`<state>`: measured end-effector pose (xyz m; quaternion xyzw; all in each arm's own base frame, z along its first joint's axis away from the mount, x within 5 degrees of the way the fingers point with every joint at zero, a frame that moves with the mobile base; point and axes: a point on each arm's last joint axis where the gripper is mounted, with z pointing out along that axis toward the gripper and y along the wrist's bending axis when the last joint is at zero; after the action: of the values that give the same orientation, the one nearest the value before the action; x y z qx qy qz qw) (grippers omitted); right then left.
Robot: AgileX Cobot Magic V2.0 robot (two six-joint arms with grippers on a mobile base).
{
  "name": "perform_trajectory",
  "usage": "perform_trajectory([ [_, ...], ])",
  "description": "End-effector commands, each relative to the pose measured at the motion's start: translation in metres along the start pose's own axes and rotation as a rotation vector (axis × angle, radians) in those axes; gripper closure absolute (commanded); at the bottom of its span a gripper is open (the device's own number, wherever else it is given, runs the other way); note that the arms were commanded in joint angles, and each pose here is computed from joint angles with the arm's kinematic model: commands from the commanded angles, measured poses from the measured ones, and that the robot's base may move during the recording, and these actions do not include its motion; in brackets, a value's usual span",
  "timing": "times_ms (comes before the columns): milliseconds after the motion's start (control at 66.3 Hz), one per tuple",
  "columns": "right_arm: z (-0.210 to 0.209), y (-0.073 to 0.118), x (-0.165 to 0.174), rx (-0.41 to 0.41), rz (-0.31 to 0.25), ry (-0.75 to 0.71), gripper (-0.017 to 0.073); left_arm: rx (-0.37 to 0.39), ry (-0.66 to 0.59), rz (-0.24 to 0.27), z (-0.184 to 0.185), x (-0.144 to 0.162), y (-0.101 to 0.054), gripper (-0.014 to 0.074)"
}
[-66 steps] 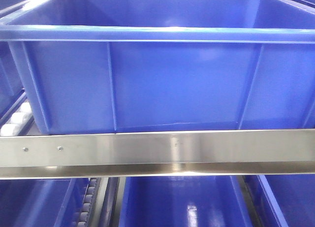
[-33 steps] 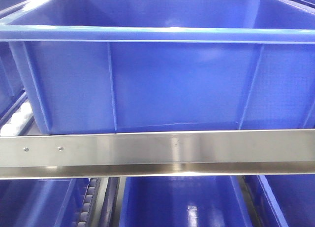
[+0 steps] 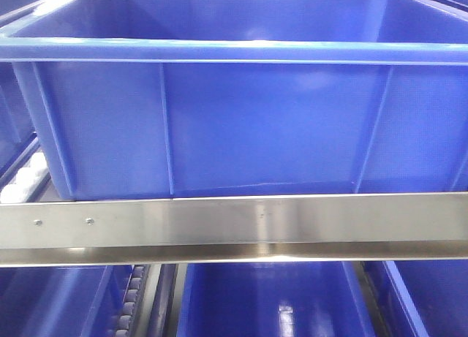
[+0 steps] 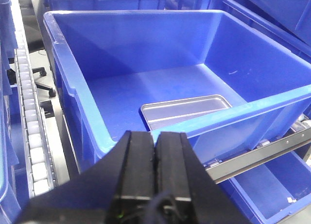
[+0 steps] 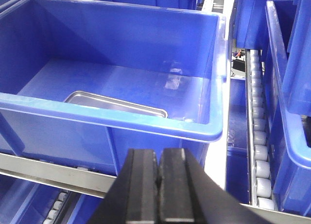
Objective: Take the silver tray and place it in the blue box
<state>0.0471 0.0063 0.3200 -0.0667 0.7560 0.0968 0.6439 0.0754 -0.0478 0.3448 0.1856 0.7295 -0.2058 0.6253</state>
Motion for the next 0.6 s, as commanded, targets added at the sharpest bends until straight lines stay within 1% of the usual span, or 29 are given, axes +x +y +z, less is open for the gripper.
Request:
perform_trajectory([
  [0, -0.002, 0.002, -0.016, -0.016, -0.029, -0.108, 0.0502, 0.035, -0.105, 0.009, -0.003, -0.017, -0.004, 0.0688],
  [45, -0.002, 0.002, -0.016, -0.016, -0.029, -0.108, 0.0502, 0.035, -0.103, 0.009, -0.003, -0.016, -0.003, 0.0688],
  [121, -0.002, 0.002, -0.016, -0.016, -0.029, -0.108, 0.0502, 0.02, -0.104, -0.011, -0.005, -0.015, -0.002, 0.0688],
  [151, -0.002, 0.002, -0.016, -0.016, -0.029, -0.108, 0.0502, 0.006, -0.114, 0.005, -0.007, -0.016, 0.0, 0.0688],
  [166, -0.002, 0.002, -0.016, -0.016, -0.029, -0.108, 0.0502, -0.003, -0.116, 0.024, -0.009, -0.015, 0.0, 0.0688],
  [211, -0.002, 0.002, -0.016, -0.016, -0.029, -0.108, 0.0502, -0.021, -0.132, 0.058, -0.012, -0.013, 0.002, 0.0688],
  [241, -0.002, 0.002, -0.016, -0.016, -0.029, -0.108, 0.0502, -0.035, -0.141, 0.068, -0.014, -0.011, 0.003, 0.0688],
  [286, -0.002, 0.002, -0.016, -0.016, -0.029, -0.108, 0.0502, -0.07, -0.154, 0.08, -0.017, -0.005, 0.005, 0.0688],
  [362, -0.002, 0.002, -0.016, -0.016, -0.029, -0.108, 0.0502, -0.147, -0.186, 0.082, -0.023, 0.01, 0.011, 0.0688],
  [452, -0.002, 0.002, -0.016, -0.016, -0.029, -0.108, 0.0502, -0.247, -0.214, 0.047, -0.028, 0.033, 0.017, 0.0688],
  [588, -0.002, 0.002, -0.016, -0.016, -0.029, -0.108, 0.0502, -0.374, -0.242, 0.025, -0.032, 0.068, 0.024, 0.0688],
])
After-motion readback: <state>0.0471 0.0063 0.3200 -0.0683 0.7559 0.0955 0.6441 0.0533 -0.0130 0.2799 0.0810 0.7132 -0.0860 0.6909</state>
